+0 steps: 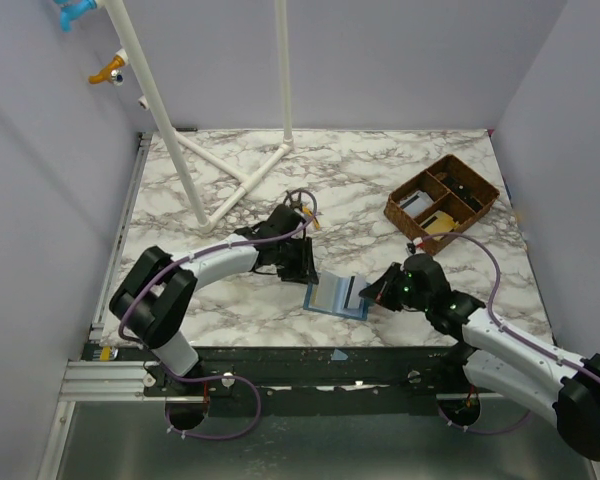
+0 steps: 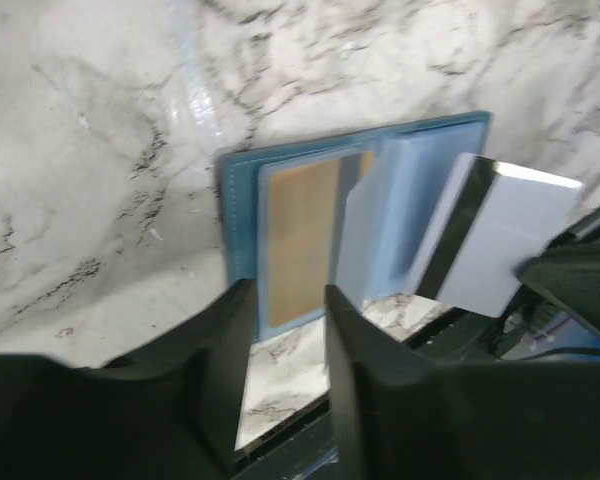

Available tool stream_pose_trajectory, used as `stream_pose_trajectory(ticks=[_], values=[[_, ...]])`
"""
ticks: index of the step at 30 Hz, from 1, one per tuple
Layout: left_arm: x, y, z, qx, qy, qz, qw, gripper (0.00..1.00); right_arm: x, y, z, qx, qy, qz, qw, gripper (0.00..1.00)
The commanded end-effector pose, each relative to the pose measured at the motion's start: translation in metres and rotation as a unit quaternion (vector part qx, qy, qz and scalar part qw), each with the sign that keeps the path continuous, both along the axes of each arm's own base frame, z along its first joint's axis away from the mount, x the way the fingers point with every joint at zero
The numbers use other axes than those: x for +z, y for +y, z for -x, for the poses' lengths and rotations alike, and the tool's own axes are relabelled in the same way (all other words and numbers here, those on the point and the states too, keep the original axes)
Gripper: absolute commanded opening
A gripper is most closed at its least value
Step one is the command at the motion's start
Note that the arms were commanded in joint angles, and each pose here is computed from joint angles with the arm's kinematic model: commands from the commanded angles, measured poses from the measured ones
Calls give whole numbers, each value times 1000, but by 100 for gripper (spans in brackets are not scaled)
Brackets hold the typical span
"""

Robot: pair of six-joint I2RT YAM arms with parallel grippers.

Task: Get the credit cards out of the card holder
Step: Remove the credit card from the card holder, then place the credit card in the storage box.

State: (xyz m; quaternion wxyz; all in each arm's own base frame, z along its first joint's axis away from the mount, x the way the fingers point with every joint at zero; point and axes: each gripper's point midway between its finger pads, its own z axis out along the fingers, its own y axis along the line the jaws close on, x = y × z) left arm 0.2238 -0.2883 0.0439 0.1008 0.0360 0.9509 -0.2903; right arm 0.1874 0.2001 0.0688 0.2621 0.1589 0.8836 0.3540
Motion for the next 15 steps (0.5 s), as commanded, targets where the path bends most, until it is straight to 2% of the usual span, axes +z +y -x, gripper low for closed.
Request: stream_pose_trajectory(ticks=[1, 3, 5, 15], values=[[60, -14, -10, -32, -58, 60, 996, 45, 24, 9, -9, 10, -19, -18, 1000, 1], [73, -20, -7, -46, -57, 89, 993, 54, 34, 14, -11, 15, -26, -29, 999, 1], [82, -24, -4, -52, -56, 114, 991, 58, 43, 19, -14, 20, -32, -40, 999, 1], [110, -35, 8, -66, -36, 224, 972, 61, 85, 40, -15, 48, -51, -109, 992, 1]])
